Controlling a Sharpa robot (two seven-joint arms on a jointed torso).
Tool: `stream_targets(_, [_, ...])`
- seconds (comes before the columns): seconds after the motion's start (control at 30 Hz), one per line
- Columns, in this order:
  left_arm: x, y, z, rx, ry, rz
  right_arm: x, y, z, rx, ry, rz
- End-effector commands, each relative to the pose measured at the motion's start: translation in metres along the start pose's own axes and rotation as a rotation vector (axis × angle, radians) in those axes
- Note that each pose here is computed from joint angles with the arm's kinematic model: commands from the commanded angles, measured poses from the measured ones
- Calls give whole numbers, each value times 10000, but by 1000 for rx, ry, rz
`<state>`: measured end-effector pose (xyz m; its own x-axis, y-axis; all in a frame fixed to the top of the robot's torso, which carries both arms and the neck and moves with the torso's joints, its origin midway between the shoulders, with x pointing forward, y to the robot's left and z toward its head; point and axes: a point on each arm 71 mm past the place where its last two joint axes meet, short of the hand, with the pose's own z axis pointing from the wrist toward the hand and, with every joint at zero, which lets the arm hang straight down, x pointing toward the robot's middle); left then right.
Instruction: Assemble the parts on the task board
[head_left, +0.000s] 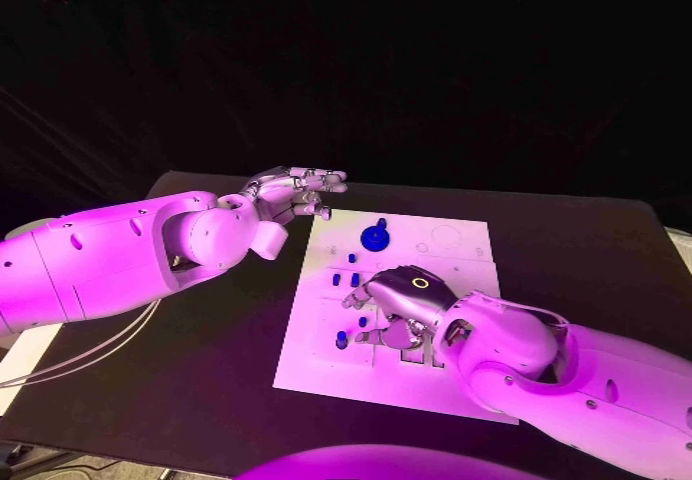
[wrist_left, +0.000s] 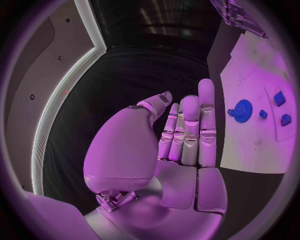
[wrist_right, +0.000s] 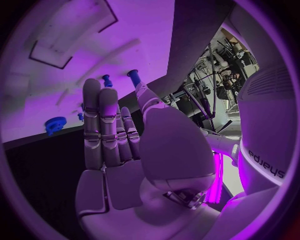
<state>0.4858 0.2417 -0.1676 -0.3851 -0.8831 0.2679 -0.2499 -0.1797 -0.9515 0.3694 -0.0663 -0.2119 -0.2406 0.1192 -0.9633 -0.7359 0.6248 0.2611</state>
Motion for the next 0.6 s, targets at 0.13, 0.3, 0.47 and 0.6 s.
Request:
stream_targets(0.13, [14, 1, -18, 0, 17, 0, -362, -409, -418, 181, -80, 256])
stream_targets(0.3, [41, 38, -39, -10, 24, 0, -502, -767, -844, 421, -109, 328])
stream_targets(0.47, [53, 63, -20, -14, 28, -1, -413, -876, -1113, 543, -50, 328])
stream_targets(0.6, [48, 81, -13, -15, 26, -1, -302, -912, -1283, 625, 2, 316])
